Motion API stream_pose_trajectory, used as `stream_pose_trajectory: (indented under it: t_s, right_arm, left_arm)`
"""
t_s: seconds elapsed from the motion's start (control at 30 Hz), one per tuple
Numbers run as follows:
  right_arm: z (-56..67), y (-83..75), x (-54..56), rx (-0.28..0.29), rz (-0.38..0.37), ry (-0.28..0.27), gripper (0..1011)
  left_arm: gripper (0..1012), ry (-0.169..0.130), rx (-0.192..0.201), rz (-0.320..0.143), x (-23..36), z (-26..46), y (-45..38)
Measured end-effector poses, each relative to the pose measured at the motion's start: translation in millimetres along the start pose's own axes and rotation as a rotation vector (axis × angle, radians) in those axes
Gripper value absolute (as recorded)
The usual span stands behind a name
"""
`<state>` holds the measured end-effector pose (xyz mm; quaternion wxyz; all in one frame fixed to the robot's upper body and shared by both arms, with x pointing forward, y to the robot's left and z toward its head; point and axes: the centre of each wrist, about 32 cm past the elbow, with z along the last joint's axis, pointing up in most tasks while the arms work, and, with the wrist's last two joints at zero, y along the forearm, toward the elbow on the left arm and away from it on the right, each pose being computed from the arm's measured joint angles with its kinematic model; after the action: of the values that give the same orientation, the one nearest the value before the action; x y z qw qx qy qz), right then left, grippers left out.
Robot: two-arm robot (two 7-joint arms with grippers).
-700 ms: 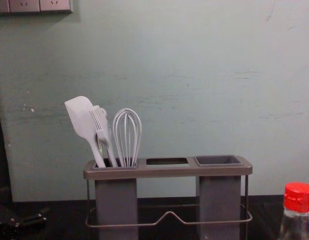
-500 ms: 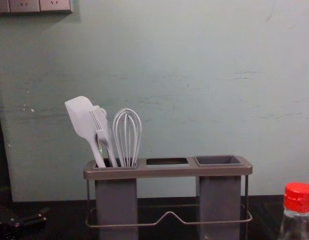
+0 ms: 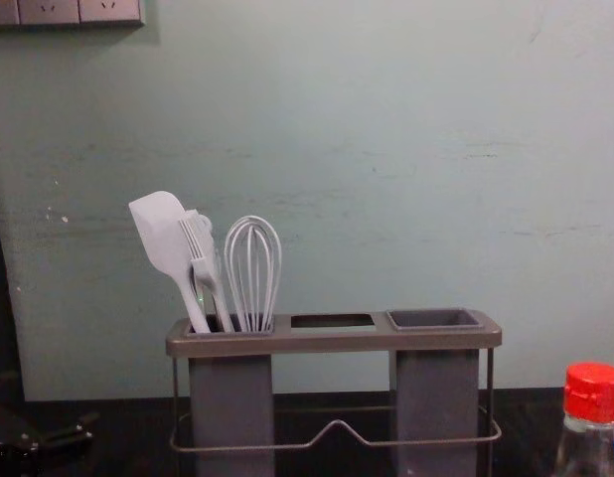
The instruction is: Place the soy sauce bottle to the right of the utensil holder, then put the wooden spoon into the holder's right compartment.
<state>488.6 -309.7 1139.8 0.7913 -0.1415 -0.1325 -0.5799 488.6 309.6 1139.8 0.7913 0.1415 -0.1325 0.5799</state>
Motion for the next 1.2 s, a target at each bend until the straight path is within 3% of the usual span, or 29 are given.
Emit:
stream_pose_trajectory:
  t_s: [0.93,1.2]
  right_arm:
    - [0.0,0.0,0.0,0.0,0.0,0.0,1004]
    - [6.3,-14.5,-3.6,0.019,0.007,-0.013,1004]
  left_arm:
    - [1005,0.0,0.0,0.0,0.0,0.0,0.0]
    - [1005,0.0,0.0,0.0,0.0,0.0,0.0]
